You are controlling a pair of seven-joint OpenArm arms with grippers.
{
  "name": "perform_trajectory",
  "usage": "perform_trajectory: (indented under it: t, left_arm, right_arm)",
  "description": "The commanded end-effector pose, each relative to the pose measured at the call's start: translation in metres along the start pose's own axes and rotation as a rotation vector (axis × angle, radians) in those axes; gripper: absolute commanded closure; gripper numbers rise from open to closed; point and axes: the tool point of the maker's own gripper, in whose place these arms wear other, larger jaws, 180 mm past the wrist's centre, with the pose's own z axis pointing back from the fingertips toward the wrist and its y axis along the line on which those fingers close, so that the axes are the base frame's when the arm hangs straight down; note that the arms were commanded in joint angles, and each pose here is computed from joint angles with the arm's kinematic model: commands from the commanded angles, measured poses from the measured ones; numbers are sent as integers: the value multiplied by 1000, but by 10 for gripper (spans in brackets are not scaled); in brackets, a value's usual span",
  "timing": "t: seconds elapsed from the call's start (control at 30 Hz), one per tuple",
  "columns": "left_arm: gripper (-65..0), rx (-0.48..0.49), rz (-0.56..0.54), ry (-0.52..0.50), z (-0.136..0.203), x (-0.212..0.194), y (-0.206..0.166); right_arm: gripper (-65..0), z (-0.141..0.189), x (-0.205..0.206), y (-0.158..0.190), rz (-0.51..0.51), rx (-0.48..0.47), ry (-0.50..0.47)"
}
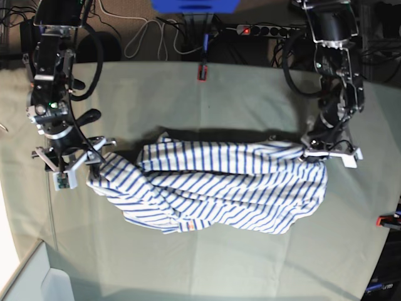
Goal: Layout the t-shirt on the table in an organized manner, then fold the t-shirt properly
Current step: 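Lift the shirt with both grippers, stretching it between them, then regrasp the shirt edge with the right gripper and lift it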
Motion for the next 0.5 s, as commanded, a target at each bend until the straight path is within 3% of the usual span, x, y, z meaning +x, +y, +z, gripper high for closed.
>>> perform_trajectory:
  t: [0.0,0.07,0.23,0.47]
  left_arm:
    - [0,-15,-1,-80,7,28,-3]
    - [-26,4,4,-132,22,42,10]
    - [-1,68,-1,-244,65,72,41]
    - [-1,175,38,-288,89,81,89]
  right_arm:
    - [-336,1,18,-3,5,-4,-59]
    - [-339,1,18,-2,5,-1,-59]
    - [-348,-2,19,15,-20,28,-64]
    - [-434,0,28,40,-11,80,-86]
